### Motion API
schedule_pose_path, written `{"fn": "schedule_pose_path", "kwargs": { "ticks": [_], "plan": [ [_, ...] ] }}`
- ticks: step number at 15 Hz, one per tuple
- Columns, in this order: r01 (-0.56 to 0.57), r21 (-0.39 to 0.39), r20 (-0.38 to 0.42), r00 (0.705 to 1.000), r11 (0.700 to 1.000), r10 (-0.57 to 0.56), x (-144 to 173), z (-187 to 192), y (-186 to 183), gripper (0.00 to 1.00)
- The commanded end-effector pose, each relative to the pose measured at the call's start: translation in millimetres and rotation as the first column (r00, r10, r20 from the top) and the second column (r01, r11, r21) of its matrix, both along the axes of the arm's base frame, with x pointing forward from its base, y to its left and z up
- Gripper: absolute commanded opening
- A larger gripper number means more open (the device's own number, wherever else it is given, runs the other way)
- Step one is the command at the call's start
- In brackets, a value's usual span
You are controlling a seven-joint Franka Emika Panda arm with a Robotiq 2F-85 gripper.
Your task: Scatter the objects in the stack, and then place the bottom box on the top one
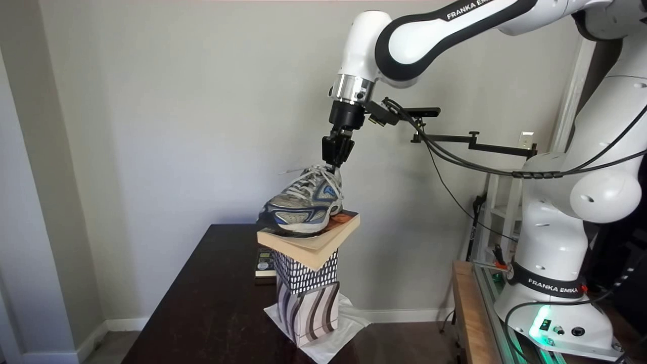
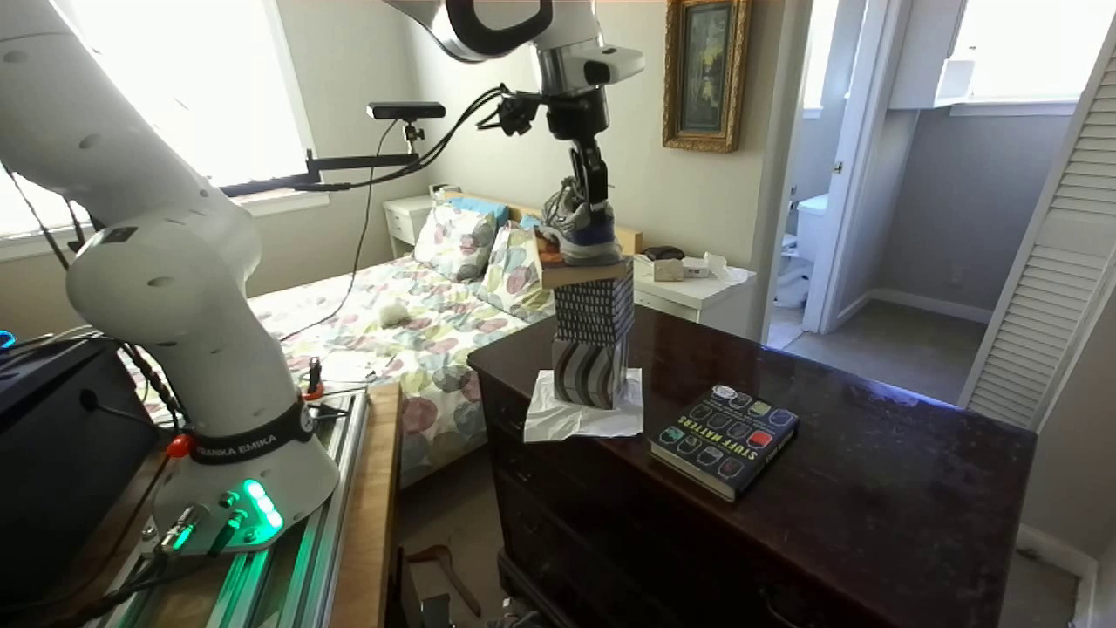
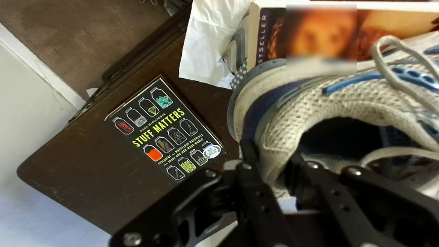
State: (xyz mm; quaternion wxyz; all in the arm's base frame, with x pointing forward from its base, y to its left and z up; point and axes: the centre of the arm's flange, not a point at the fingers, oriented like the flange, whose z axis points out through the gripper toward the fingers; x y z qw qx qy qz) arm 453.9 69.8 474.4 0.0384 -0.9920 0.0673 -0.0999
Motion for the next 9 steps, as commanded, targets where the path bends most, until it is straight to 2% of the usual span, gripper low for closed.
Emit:
{"fn": "schedule_pose_path", "kwargs": {
  "ticks": [1, 9],
  "plan": [
    [0.030, 0.015, 0.016, 0.999, 0.999, -0.030, 2.0, 8.4, 1.6, 0.06],
    [0.039, 0.026, 0.070, 0.997, 0.999, -0.040, -1.9, 43.5, -6.4, 0.06]
  ]
}}
